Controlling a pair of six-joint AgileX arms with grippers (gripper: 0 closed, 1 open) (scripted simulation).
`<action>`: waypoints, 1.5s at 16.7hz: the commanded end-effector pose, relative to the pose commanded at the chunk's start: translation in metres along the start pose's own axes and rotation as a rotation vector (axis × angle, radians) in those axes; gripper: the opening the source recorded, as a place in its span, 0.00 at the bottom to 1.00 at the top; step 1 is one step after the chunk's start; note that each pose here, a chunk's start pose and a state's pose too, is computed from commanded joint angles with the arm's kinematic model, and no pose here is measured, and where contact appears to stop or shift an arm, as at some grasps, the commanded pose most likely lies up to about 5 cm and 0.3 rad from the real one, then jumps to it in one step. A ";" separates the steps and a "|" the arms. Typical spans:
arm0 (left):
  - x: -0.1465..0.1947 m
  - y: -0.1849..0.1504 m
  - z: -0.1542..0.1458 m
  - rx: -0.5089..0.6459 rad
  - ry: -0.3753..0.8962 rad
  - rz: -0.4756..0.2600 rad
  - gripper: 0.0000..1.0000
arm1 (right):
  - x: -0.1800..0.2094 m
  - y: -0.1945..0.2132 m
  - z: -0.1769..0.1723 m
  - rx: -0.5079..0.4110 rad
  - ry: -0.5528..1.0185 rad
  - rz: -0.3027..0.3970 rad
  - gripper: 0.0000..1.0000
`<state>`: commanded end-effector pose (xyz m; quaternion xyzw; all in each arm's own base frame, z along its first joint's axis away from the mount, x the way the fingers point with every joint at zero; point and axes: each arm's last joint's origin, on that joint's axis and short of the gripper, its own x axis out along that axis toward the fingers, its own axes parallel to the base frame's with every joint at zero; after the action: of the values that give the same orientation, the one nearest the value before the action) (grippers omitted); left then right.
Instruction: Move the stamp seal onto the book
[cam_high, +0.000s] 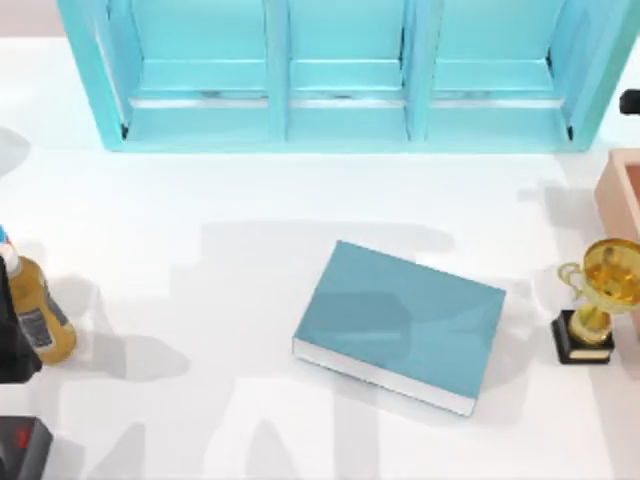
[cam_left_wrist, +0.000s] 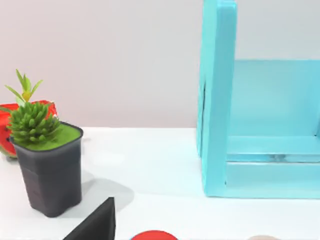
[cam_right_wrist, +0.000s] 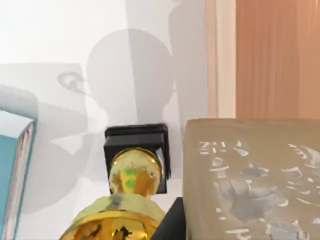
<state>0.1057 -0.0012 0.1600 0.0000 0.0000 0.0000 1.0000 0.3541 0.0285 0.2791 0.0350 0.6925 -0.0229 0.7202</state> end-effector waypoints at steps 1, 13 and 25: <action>0.000 0.000 0.000 0.000 0.000 0.000 1.00 | -0.006 0.011 -0.007 -0.031 0.014 -0.008 0.00; 0.000 0.000 0.000 0.000 0.000 0.000 1.00 | -0.019 0.075 -0.015 -0.071 -0.101 0.005 0.00; 0.000 0.000 0.000 0.000 0.000 0.000 1.00 | 0.077 0.223 -0.061 -0.067 0.036 -0.017 0.00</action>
<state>0.1057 -0.0012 0.1600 0.0000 0.0000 0.0000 1.0000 0.3142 0.2572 0.2044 0.0055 0.7059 -0.0051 0.7082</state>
